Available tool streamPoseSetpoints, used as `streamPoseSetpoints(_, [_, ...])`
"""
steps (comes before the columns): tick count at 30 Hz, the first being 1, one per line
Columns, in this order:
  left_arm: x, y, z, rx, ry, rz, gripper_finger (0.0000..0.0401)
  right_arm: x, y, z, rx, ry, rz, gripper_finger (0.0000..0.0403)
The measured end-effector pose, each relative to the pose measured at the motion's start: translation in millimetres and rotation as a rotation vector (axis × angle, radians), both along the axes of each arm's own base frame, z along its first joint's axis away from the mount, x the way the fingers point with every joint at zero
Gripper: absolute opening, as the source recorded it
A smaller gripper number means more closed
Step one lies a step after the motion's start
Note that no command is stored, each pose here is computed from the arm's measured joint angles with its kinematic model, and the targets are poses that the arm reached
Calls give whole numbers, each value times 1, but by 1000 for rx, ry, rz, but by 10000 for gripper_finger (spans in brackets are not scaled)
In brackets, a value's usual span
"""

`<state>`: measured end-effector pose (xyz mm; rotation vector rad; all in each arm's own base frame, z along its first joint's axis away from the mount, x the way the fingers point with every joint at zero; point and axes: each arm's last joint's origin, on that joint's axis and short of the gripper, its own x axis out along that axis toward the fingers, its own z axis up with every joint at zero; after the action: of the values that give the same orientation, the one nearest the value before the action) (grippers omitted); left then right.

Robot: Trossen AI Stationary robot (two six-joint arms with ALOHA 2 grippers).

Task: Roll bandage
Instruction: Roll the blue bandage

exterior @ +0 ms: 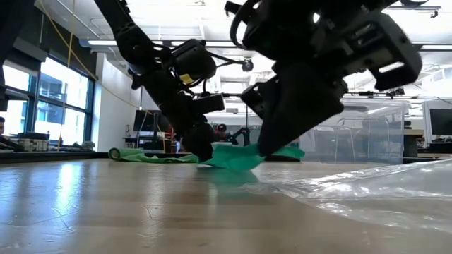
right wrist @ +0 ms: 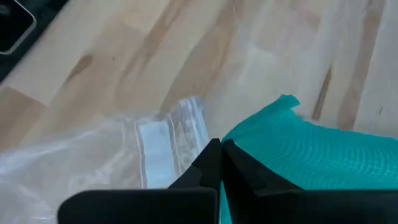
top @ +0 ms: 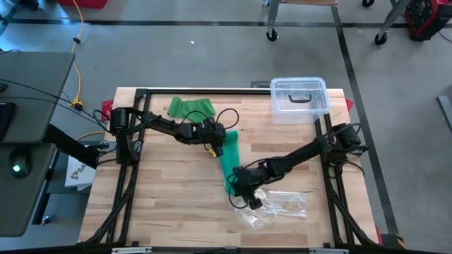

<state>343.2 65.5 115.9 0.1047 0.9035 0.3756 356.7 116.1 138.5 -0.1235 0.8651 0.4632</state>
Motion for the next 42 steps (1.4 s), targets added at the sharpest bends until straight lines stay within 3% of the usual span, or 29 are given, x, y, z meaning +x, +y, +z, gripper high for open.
streamPoseSetpoints(12, [3, -21, 0, 52, 27, -123, 154, 6, -12, -5, -5, -2, -34, 0])
streamPoseSetpoints(25, [4, -21, 1, 18, 23, -184, 213, 6, -12, -5, -4, -2, -37, 0])
streamPoseSetpoints(42, [4, -18, 7, -69, -16, -273, 231, 7, -18, -5, -30, -3, -83, 0])
